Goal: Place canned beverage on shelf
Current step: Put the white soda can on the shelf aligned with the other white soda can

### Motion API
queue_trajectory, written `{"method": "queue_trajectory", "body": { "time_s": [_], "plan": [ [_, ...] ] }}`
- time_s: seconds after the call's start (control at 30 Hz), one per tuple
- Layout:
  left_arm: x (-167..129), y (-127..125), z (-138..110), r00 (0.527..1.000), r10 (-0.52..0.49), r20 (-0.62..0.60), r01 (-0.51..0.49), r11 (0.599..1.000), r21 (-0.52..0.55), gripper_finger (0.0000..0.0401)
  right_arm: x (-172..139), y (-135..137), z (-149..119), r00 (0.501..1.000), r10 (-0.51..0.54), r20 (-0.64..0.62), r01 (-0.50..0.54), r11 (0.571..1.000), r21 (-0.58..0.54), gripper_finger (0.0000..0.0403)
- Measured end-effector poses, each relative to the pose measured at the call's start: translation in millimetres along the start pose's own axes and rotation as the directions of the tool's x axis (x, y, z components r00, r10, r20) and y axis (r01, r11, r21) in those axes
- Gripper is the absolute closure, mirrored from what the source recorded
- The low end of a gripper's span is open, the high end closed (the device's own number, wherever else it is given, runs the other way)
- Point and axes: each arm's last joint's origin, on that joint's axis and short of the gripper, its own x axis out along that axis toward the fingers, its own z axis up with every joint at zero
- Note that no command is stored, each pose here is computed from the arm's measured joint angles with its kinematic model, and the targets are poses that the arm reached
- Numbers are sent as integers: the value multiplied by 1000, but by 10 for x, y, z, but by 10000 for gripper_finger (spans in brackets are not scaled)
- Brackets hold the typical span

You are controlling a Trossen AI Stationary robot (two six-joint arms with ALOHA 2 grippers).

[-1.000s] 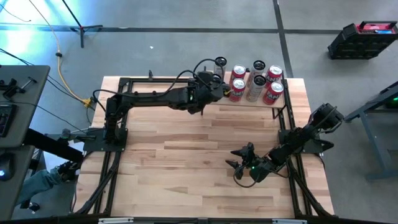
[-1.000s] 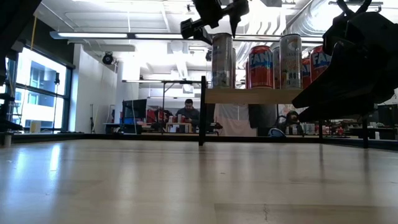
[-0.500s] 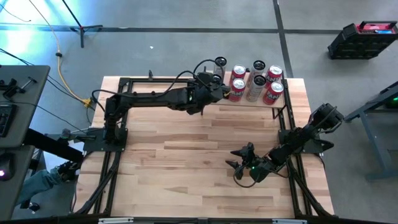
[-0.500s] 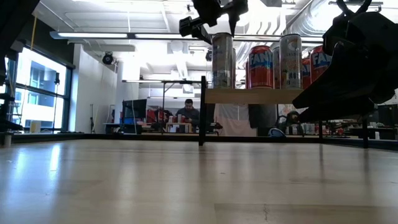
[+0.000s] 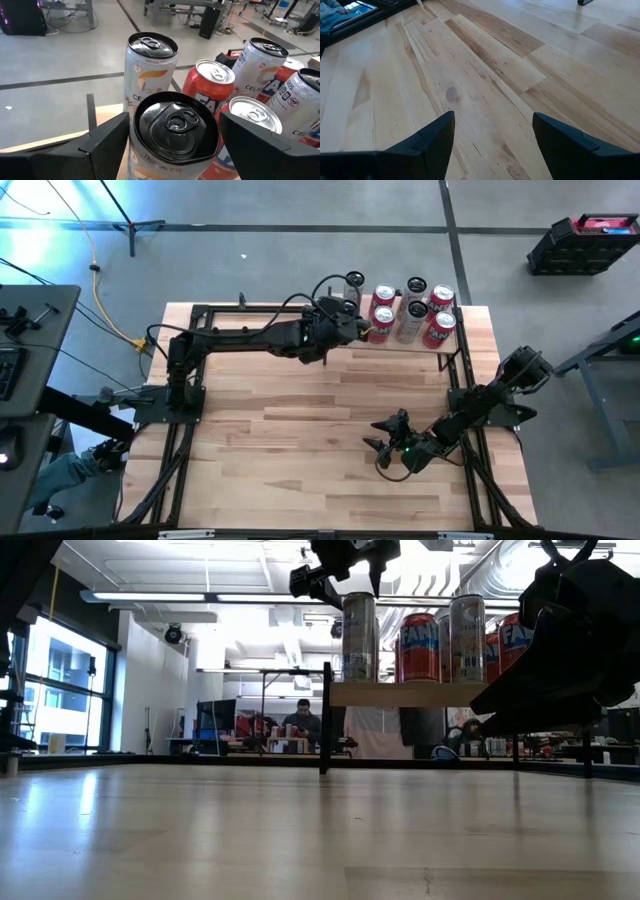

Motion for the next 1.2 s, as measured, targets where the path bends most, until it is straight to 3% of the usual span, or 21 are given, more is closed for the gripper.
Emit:
{"method": "queue_trajectory", "body": {
  "time_s": [0.4, 0.83, 1.0, 1.2],
  "plan": [
    [-50, 26, 27, 1000, 16, 3, -16, 999, 50, 105, 0, 0, 0, 1000, 0, 0, 0, 1000, 0, 151],
    [-299, 42, 207, 999, -38, 23, 36, 996, 76, 105, 0, 1, -2, 1000, 5, -7, -5, 1000, 0, 151],
    [-456, 12, 126, 993, -100, -64, 111, 973, 203, 105, 0, 1, -2, 1000, 5, -7, -5, 1000, 0, 151],
    [-532, 105, -34, 989, -6, -149, 39, 975, 219, 105, 0, 1, -2, 1000, 5, -7, -5, 1000, 4, 151]
  ]
}}
